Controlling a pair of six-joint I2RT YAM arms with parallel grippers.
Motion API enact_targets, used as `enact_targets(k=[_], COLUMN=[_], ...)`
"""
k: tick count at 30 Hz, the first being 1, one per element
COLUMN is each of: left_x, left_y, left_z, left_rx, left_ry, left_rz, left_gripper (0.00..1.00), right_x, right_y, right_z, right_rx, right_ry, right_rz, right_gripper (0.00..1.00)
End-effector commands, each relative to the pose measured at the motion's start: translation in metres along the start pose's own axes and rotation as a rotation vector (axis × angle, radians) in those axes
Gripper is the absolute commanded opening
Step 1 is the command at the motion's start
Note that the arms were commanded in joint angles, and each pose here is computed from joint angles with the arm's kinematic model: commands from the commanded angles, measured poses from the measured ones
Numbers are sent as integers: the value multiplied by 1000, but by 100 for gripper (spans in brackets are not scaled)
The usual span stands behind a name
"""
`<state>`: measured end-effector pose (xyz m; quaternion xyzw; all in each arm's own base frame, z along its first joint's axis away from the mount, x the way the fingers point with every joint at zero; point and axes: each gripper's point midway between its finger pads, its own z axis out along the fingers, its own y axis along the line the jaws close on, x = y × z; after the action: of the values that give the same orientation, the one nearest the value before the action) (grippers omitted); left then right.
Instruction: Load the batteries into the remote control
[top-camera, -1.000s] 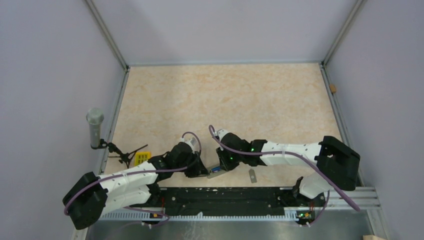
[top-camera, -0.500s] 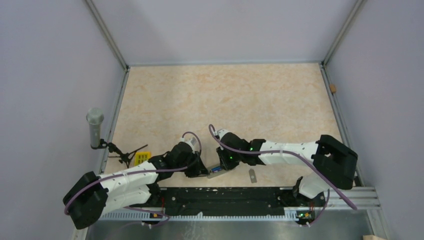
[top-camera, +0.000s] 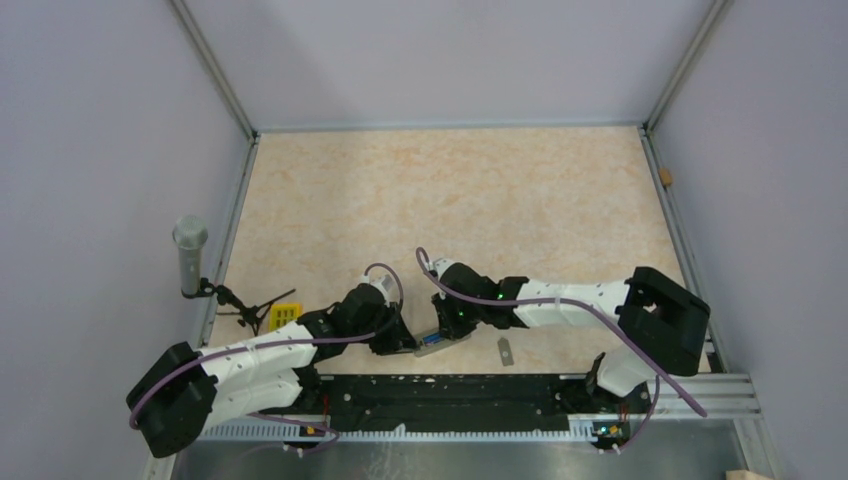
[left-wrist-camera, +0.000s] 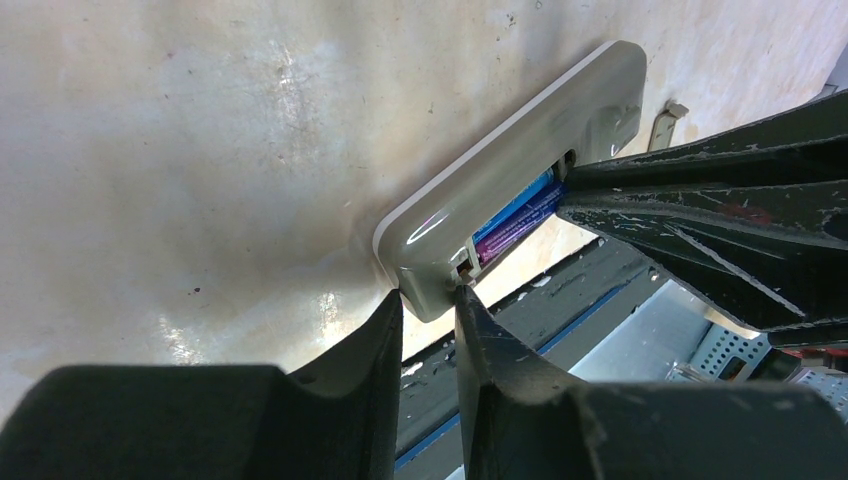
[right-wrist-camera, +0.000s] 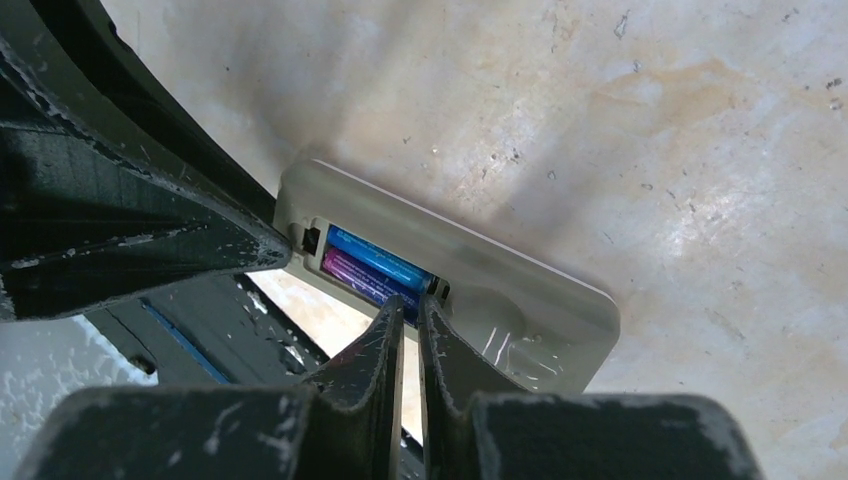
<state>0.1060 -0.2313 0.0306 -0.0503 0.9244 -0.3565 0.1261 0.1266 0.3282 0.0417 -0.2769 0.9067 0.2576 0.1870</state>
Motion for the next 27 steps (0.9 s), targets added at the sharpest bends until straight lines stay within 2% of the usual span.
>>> enact_targets(k=[1, 16, 27], left_x=[-14, -15, -15], left_y=[1, 2, 3], left_z=[3, 4, 5], left_rx=[-22, -31, -33], left_ry=[-62, -64, -65], left_rz=[23, 22, 25], left_gripper=[26, 27, 27], right_x=[4, 33, 59], right_y=[9, -12, -13], right_z=[7, 22, 40], right_rx=[-41, 162, 203], right_ry=[33, 131, 198], right_rz=[4, -113, -151], right_gripper=[6, 6, 5])
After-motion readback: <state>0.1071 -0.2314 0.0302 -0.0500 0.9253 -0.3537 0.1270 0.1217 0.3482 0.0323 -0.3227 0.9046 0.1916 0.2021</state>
